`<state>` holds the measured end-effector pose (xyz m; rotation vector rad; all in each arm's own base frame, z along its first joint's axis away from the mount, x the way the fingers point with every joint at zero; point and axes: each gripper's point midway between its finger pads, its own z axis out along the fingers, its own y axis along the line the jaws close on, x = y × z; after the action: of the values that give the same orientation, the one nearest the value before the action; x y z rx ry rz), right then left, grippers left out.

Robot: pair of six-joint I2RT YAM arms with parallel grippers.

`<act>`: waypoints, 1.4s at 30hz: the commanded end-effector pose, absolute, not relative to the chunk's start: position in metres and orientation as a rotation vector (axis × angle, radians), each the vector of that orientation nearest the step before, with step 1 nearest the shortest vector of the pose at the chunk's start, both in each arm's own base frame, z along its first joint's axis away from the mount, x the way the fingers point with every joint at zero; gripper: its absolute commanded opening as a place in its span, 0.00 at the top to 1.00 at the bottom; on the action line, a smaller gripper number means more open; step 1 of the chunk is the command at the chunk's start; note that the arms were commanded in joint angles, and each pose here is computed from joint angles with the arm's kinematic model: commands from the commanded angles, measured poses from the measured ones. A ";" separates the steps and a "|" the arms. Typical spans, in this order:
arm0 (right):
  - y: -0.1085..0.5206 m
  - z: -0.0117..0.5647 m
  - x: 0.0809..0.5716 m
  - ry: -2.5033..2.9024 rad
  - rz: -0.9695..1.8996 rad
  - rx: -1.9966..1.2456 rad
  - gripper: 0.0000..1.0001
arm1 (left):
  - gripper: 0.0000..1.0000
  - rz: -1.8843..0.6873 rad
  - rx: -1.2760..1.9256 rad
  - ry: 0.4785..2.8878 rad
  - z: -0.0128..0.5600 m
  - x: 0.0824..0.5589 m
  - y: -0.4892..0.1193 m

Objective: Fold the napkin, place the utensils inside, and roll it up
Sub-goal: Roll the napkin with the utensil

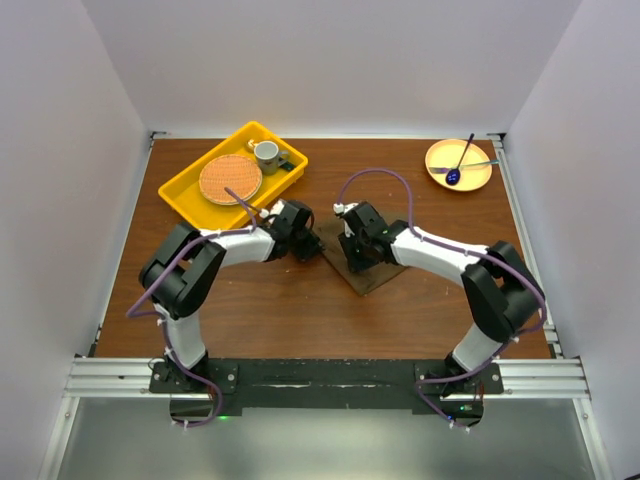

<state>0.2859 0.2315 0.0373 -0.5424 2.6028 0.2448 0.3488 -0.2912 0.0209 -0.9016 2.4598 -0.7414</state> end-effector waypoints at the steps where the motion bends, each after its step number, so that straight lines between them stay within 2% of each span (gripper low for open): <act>1: 0.255 0.073 0.278 2.465 0.353 -0.614 0.68 | 1.00 -0.450 -0.864 2.605 -0.001 0.311 -0.257; 7: 0.288 0.089 0.272 2.351 0.454 -0.660 0.56 | 1.00 -0.448 -0.877 2.619 0.003 0.302 -0.258; 17: 0.306 0.050 0.272 2.337 0.423 -0.655 0.53 | 1.00 -0.501 -0.895 2.595 0.019 0.301 -0.261; 30: 0.305 -0.009 0.233 2.376 0.224 -0.723 0.44 | 1.00 -0.585 -0.924 2.594 0.031 0.291 -0.264; 39: 0.272 -0.027 0.230 2.281 -0.228 -0.709 0.48 | 1.00 -0.671 -0.930 2.590 0.046 0.282 -0.266; 42: 0.269 -0.029 0.231 2.272 -0.261 -0.704 0.56 | 1.00 -0.665 -0.927 2.594 0.045 0.280 -0.264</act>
<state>0.2529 0.3216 0.0204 -0.5617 2.1791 0.0344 0.2929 -0.2563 0.0335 -0.9513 2.5661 -0.6040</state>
